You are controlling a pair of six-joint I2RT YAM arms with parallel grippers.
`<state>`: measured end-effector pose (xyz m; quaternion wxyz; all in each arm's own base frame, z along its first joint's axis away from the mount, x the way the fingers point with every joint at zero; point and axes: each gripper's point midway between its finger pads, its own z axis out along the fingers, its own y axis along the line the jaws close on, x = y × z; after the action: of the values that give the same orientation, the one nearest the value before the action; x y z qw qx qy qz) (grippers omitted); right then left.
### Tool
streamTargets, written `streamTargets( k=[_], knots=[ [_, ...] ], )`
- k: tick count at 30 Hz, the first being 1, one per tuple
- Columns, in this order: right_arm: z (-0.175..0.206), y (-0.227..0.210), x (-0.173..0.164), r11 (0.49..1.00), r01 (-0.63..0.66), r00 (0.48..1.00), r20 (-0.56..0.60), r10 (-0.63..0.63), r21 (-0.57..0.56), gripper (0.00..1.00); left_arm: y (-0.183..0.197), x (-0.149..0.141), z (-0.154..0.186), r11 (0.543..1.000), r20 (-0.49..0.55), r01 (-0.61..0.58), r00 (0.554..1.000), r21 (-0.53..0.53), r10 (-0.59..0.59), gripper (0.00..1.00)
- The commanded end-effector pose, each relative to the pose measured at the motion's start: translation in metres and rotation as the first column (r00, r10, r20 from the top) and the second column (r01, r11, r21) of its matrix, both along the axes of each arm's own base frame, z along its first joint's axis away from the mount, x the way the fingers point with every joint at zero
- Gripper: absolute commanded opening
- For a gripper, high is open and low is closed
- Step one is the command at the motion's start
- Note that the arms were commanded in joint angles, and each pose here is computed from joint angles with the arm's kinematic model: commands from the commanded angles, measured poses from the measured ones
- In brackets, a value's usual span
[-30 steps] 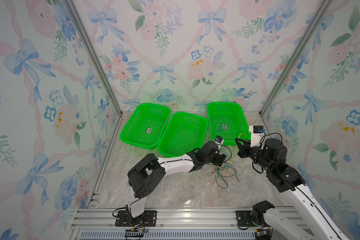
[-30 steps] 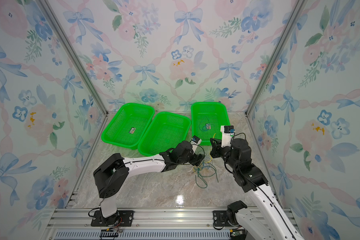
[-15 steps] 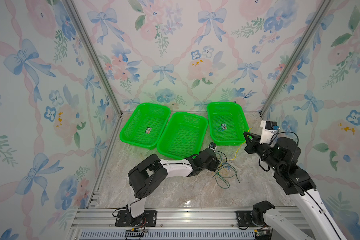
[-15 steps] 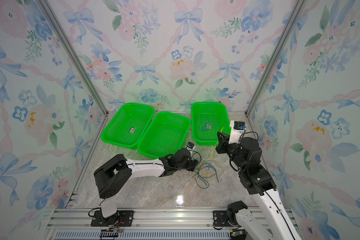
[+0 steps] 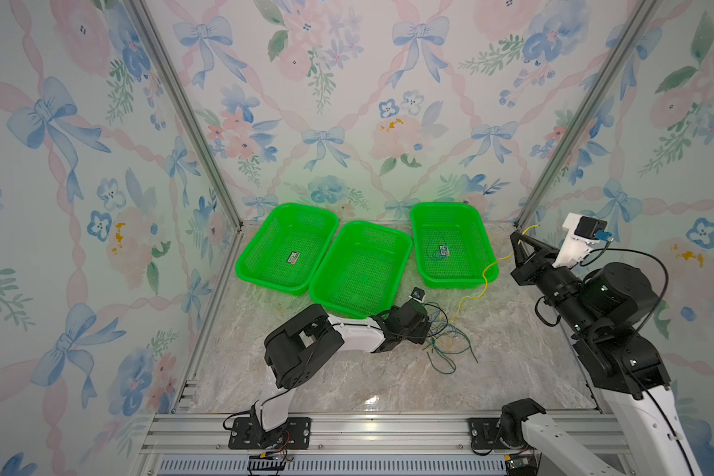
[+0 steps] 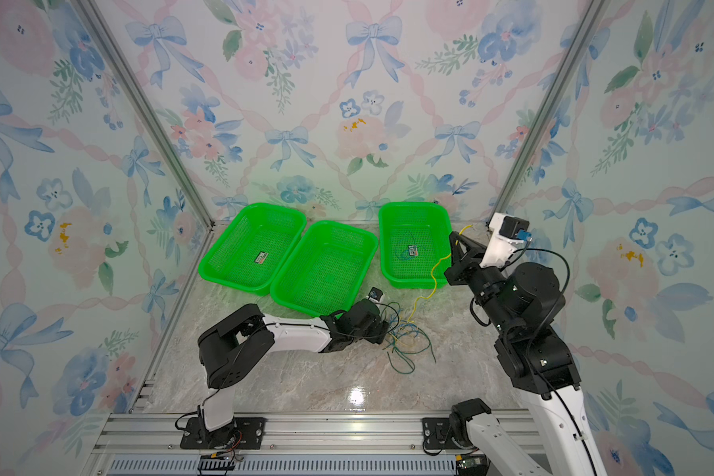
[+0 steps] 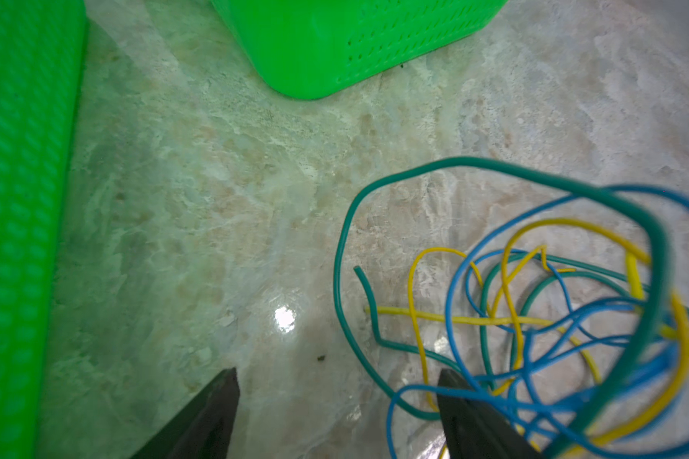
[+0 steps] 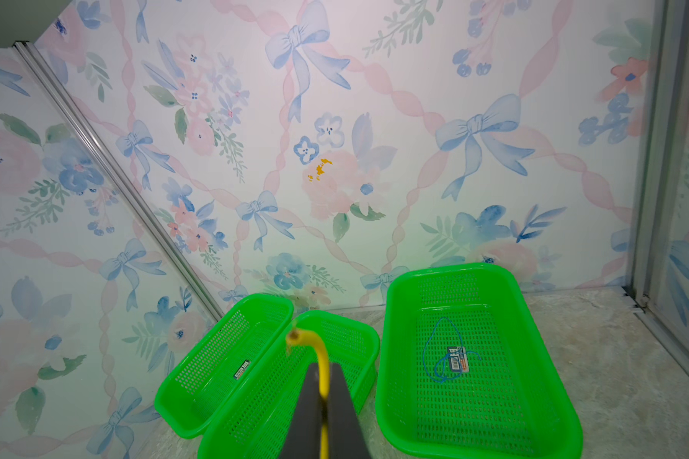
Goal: Untangle and sort cables by color
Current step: Untie the cable, then place the cable in the bin.
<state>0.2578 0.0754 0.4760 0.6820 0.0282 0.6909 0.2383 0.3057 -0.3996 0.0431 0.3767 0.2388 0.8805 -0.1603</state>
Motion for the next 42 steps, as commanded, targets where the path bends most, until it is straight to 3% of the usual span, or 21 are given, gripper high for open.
streamTargets(
  k=[1,6,11,19,26,30,35,42],
  knots=[
    [0.024,-0.007,-0.011,1.000,0.013,0.999,0.045,-0.014,0.021,0.00,0.007,0.000,-0.014,0.999,-0.012,-0.025,1.000,0.029,0.025,0.83],
    [0.050,-0.010,-0.019,0.996,0.007,0.994,0.107,-0.016,0.086,0.00,0.005,0.000,-0.010,1.000,-0.010,-0.017,1.000,0.020,0.017,0.83],
    [0.043,-0.006,-0.008,0.989,-0.010,0.996,0.092,-0.004,0.148,0.00,-0.003,0.002,0.009,1.000,-0.005,0.005,1.000,-0.028,-0.005,0.83],
    [-0.005,0.003,0.025,0.987,-0.007,1.000,-0.017,0.010,0.160,0.00,-0.024,-0.003,0.095,0.975,0.056,0.103,0.994,-0.195,-0.093,0.84],
    [-0.036,0.016,0.052,0.987,-0.024,0.997,-0.068,0.035,0.160,0.00,-0.018,-0.015,0.189,0.897,0.067,0.165,0.986,-0.409,-0.150,0.84],
    [-0.032,0.041,0.064,0.986,-0.098,0.992,-0.062,0.107,0.137,0.00,0.017,-0.007,0.225,0.894,0.107,0.110,0.992,-0.435,-0.070,0.85],
    [-0.003,0.080,0.071,0.973,-0.201,0.980,0.014,0.201,0.115,0.00,0.101,0.023,0.227,0.893,0.072,-0.106,0.986,-0.438,0.152,0.86],
    [0.015,0.136,0.093,0.941,-0.316,0.948,0.066,0.310,0.122,0.00,0.224,0.033,0.209,0.823,0.026,-0.376,0.904,-0.426,0.427,0.90]
  ],
)
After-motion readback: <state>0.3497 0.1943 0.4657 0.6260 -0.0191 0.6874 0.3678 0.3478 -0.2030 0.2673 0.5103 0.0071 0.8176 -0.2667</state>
